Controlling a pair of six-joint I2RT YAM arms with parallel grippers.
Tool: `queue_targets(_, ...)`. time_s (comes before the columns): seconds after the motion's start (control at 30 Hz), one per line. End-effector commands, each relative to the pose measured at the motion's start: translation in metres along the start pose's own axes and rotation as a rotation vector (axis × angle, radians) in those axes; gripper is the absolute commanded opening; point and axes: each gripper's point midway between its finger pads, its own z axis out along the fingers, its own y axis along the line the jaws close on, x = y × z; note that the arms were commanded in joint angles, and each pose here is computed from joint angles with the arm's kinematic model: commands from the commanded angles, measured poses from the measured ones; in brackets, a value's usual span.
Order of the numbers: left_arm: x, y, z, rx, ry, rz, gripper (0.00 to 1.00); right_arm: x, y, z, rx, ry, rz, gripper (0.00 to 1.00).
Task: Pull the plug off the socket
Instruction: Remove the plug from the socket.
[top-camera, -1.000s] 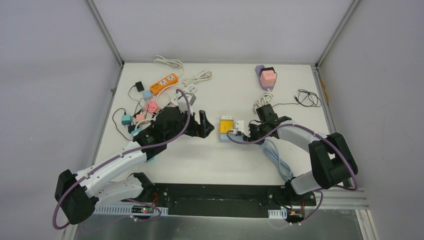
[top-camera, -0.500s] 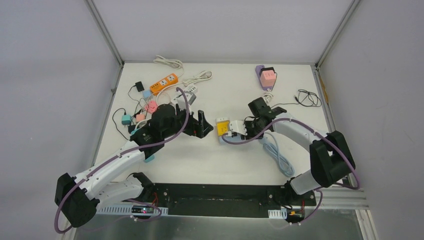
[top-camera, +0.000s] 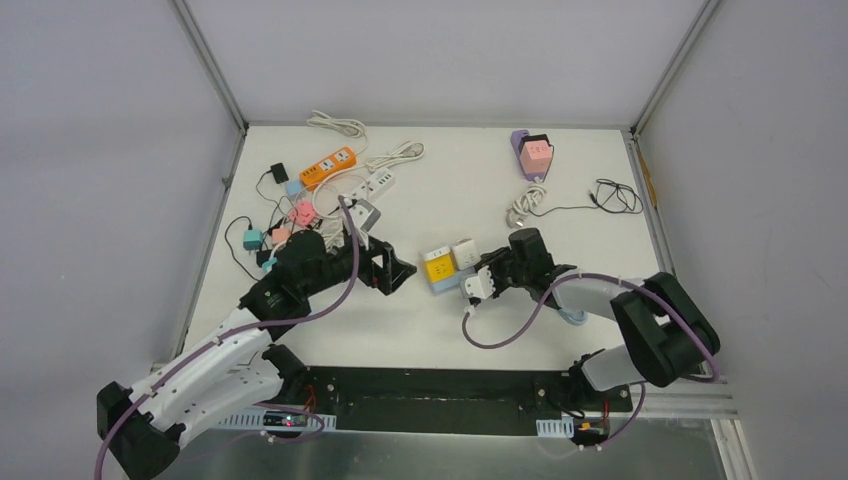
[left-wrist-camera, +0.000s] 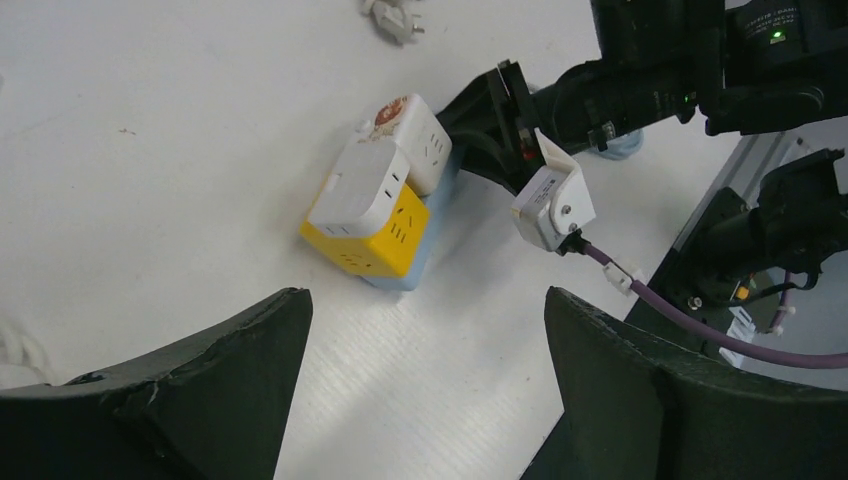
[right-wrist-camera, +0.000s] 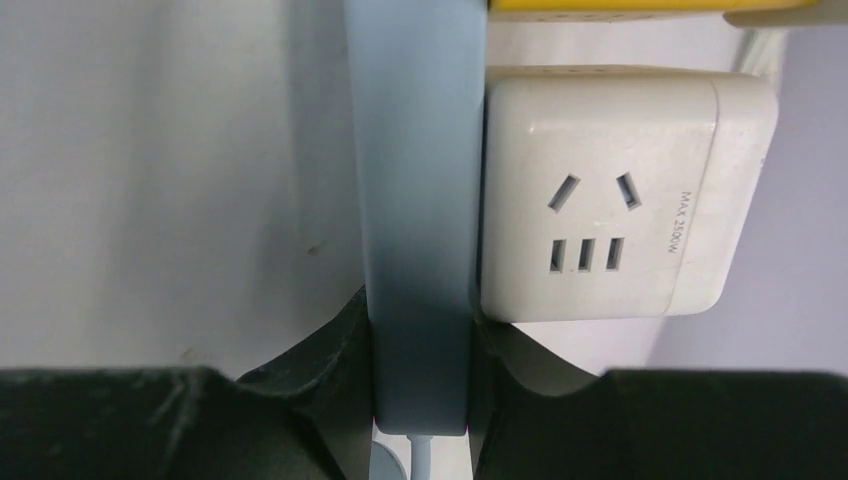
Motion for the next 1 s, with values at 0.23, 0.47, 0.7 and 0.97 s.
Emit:
queue_targets(0.23, 0.022, 0.014, 0.054, 0.008, 0.174, 0.114, 0.83, -0.033, -0.053, 0.009, 0.295, -0.146, -0.235, 0.0)
queue_targets(0.47, 0.049, 0.012, 0.093, -0.033, 0.34, 0.339, 0.85, -0.032, -0.054, 0.01, 0.284, -0.148, -0.199, 0.0)
queue_targets(0.7, 0.07, 0.044, 0.109, -0.204, 0.442, 0.448, 0.83, -0.032, -0.049, 0.01, 0.271, -0.15, -0.188, 0.0)
queue_targets(0.97, 0.076, 0.046, 0.111, -0.171, 0.453, 0.371, 0.63, -0.033, -0.045, 0.007, 0.269, -0.149, -0.185, 0.0)
